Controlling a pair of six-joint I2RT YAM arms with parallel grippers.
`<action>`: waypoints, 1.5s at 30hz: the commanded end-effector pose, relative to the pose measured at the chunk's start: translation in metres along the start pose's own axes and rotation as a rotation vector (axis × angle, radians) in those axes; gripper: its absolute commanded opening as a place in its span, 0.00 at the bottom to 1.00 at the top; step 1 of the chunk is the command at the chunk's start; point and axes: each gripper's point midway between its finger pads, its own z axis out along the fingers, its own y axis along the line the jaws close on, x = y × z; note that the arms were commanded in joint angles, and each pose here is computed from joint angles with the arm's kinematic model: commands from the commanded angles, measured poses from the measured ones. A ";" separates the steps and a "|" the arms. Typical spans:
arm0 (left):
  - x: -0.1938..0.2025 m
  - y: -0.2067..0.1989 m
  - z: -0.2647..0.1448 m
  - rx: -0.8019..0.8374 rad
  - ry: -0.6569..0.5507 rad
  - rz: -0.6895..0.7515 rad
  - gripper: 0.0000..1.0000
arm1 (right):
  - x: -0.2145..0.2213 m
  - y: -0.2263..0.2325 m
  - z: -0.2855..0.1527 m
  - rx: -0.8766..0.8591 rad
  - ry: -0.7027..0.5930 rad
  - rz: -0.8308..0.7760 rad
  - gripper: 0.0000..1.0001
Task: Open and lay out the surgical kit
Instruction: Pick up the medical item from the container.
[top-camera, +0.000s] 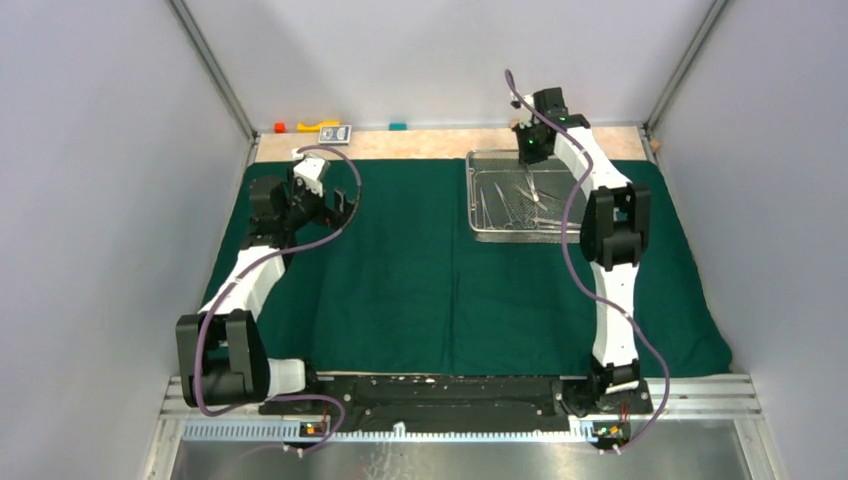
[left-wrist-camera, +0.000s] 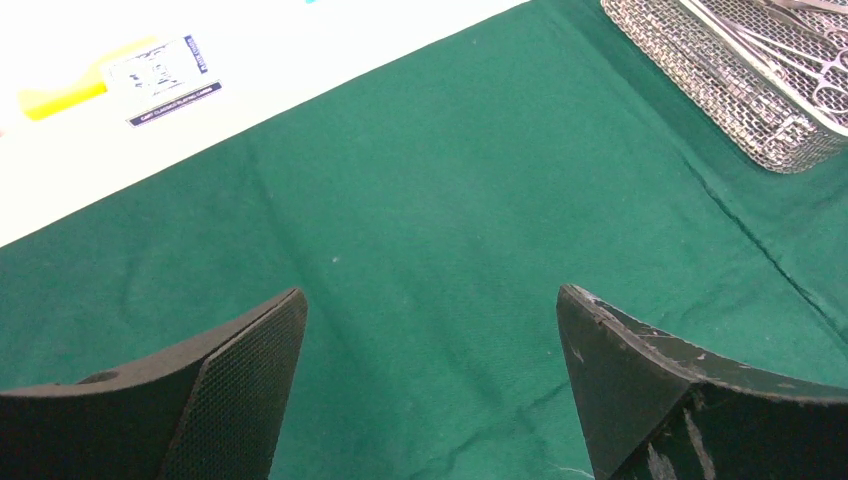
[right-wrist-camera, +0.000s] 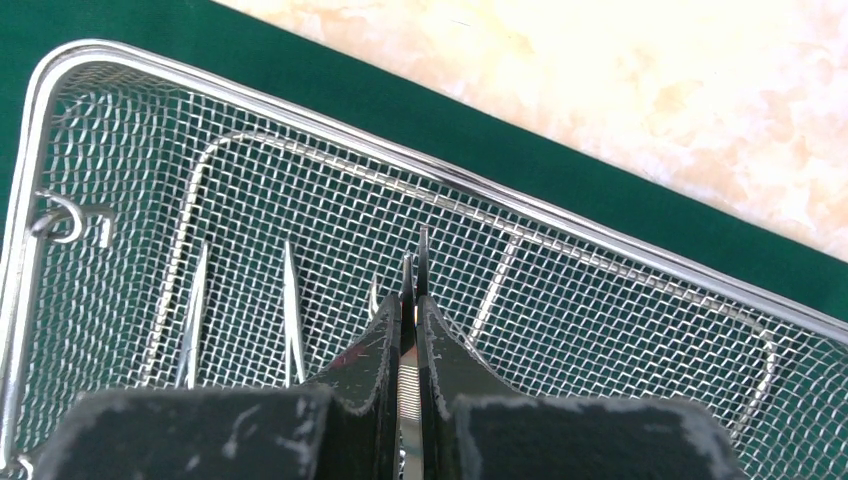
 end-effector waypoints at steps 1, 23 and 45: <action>-0.026 0.001 0.006 0.006 -0.057 0.036 0.99 | -0.052 0.007 -0.053 -0.043 -0.154 0.029 0.00; -0.077 -0.198 0.095 0.277 0.106 -0.354 0.98 | -0.047 0.178 -0.178 -0.869 -0.505 0.422 0.00; -0.092 -0.256 0.105 0.380 0.205 -0.435 0.80 | -0.034 0.186 -0.187 -0.913 -0.526 0.400 0.00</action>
